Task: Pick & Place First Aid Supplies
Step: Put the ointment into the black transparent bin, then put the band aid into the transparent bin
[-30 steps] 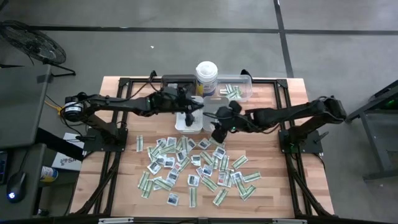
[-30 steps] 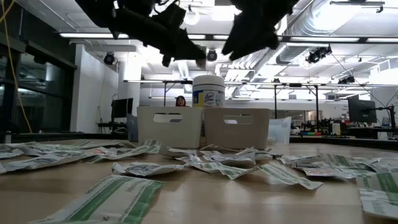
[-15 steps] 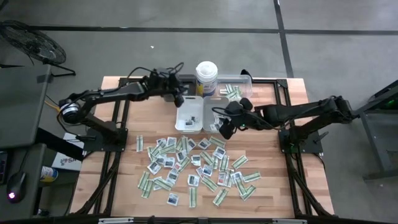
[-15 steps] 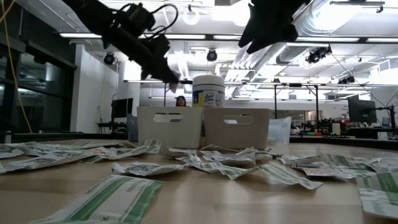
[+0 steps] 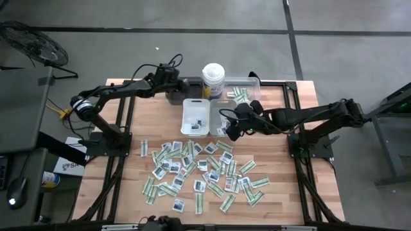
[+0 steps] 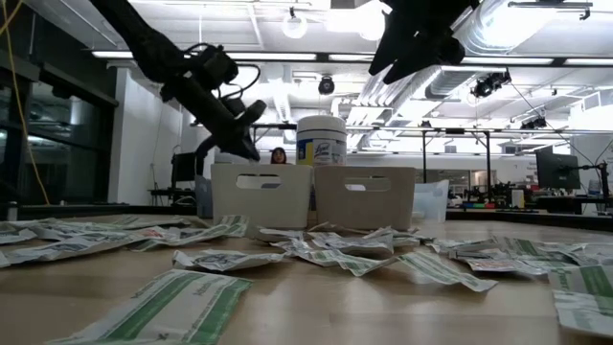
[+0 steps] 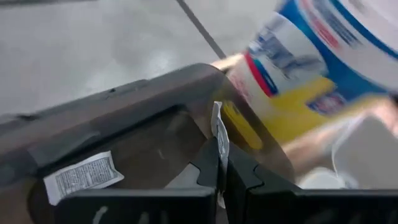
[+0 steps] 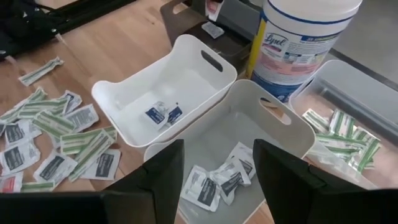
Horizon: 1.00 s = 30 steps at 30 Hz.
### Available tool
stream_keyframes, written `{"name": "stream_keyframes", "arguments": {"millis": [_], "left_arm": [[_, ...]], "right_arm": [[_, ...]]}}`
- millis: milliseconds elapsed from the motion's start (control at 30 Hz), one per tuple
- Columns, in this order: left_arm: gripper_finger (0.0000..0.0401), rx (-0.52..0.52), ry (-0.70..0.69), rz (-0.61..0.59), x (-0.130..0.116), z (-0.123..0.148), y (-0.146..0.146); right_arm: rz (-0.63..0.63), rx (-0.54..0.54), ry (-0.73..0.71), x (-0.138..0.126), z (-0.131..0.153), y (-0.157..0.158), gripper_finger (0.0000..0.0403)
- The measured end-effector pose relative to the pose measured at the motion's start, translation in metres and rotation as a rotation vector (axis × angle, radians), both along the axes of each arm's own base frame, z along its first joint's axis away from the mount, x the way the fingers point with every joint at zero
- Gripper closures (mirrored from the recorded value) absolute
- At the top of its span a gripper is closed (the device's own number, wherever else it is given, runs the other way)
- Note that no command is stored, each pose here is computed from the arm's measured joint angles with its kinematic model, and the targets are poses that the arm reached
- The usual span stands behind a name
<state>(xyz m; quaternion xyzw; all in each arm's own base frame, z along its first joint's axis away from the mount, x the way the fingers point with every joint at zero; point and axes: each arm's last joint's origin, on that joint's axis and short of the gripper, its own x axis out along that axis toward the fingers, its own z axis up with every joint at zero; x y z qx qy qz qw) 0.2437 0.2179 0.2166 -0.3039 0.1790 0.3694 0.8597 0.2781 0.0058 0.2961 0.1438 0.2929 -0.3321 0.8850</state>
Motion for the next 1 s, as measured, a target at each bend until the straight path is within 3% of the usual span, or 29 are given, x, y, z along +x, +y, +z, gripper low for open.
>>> {"name": "stream_keyframes", "arguments": {"millis": [133, 267, 600, 733, 1000], "left_arm": [[0.0400, -0.068, -0.080, 0.082, 0.001, -0.006, 0.009], [0.0389, -0.068, -0.112, 0.099, 0.001, -0.006, 0.012], [0.0282, -0.073, -0.087, 0.075, 0.001, -0.008, 0.011], [0.0263, -0.034, -0.056, 0.022, 0.001, -0.008, 0.011], [0.0266, 0.080, 0.020, -0.078, -0.006, 0.007, 0.004]], "right_arm": [[-0.012, 0.002, -0.005, 0.000, 0.000, 0.000, 0.0217], [-0.016, 0.005, -0.008, 0.000, 0.000, 0.000, 0.0217], [-0.019, 0.003, -0.008, 0.000, 0.000, 0.000, 0.0217], [-0.007, 0.015, -0.007, 0.000, 0.000, 0.000, 0.0217], [0.052, 0.081, 0.046, -0.002, -0.004, 0.002, 0.0217]]}}
